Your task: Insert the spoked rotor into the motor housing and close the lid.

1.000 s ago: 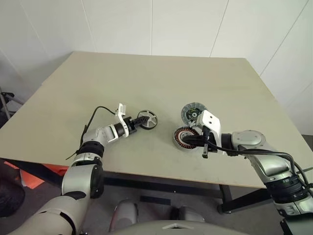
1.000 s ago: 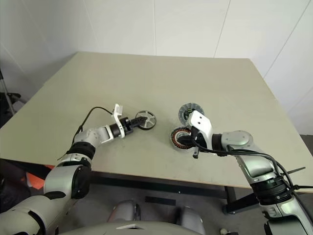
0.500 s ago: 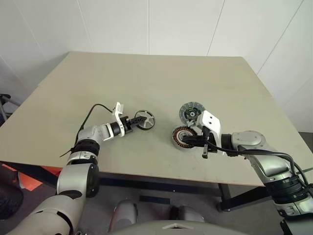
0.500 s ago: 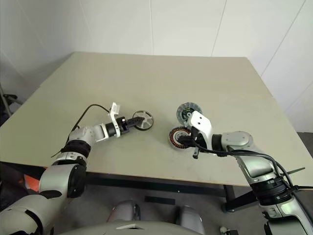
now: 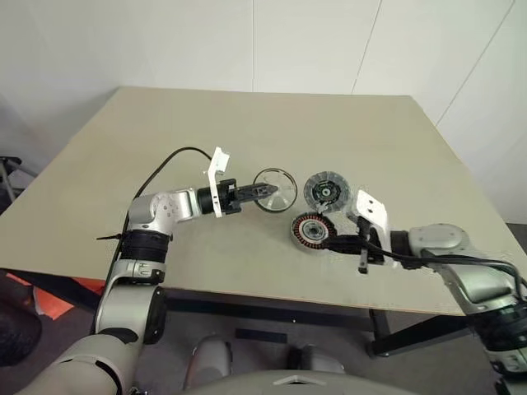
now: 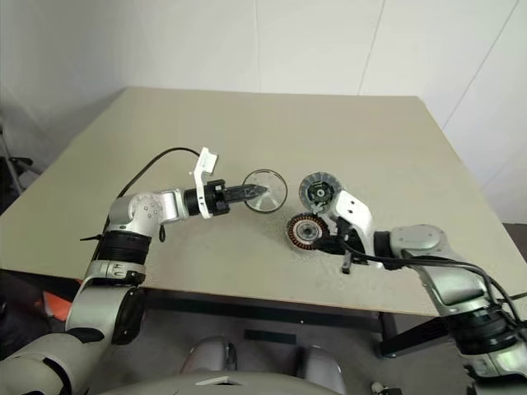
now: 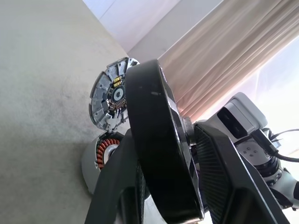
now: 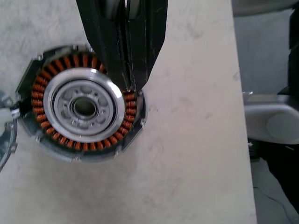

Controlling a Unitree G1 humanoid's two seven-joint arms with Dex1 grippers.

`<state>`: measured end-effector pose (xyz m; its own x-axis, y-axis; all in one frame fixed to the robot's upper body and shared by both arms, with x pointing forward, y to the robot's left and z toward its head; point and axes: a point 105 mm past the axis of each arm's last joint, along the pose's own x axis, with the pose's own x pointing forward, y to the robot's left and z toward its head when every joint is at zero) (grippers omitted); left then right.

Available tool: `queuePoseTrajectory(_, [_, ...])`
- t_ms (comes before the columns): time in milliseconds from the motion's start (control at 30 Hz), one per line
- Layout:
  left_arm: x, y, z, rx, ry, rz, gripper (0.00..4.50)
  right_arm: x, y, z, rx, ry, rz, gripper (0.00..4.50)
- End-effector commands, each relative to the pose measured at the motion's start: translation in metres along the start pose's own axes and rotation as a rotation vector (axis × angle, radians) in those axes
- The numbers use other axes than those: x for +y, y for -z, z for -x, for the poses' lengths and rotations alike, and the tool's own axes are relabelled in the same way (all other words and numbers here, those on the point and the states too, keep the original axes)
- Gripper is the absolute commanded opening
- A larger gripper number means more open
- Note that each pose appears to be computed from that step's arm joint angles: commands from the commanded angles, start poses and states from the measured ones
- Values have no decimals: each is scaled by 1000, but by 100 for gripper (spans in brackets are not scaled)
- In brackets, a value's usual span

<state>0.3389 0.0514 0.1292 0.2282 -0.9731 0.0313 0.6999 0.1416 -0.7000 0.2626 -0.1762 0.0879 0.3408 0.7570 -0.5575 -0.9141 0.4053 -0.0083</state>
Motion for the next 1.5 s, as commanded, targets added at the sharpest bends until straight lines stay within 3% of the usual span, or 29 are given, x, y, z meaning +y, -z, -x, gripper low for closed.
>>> queuePoseTrajectory(33, [1, 11, -17, 39, 32, 13, 122, -12, -14, 32, -23, 61, 34, 0])
queuePoseTrajectory(367, [4, 32, -52, 144, 76, 54, 122, -25, -46, 54, -158, 206, 55, 0])
queuePoseTrajectory(800, [15, 54, -70, 248, 56, 86, 122, -14, -34, 40, -176, 241, 33, 0])
queuePoseTrajectory(1200, [-5, 43, -88, 217, 142, 86, 122, -5, -31, 31, -169, 228, 22, 0])
queuePoseTrajectory(1500, [3, 53, -88, 237, 115, 97, 122, -5, -28, 31, -158, 237, 21, 0])
